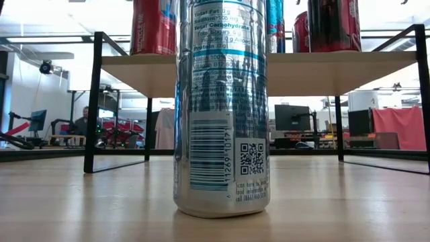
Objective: Place canned beverage on shelf
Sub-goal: Put the blue soda can on the shelf
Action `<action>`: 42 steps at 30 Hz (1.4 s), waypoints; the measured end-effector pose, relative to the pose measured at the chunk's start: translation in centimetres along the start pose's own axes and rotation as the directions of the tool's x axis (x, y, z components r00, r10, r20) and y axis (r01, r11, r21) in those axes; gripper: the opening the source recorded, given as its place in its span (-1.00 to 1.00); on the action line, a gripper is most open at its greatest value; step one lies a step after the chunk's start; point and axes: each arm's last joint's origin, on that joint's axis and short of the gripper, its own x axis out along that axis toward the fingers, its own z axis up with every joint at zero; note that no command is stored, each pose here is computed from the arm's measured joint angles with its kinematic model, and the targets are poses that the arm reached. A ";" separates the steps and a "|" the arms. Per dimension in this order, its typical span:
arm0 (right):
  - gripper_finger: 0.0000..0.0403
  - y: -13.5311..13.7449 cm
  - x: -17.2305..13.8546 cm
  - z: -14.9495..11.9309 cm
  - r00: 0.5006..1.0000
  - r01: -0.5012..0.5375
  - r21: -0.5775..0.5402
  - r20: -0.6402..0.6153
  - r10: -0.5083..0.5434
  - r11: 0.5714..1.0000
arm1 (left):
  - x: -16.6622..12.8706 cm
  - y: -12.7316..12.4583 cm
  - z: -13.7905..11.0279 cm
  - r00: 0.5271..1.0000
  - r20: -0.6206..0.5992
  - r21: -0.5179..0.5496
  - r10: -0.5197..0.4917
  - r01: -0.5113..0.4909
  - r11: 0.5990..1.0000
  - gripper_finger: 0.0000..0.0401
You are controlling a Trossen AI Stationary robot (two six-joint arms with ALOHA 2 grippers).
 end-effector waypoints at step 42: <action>0.99 0.0 0.0 0.0 1.000 0.000 0.000 -0.002 0.000 1.000 | 2.2 -0.3 3.7 0.999 -0.039 -0.173 0.037 -0.043 0.984 0.48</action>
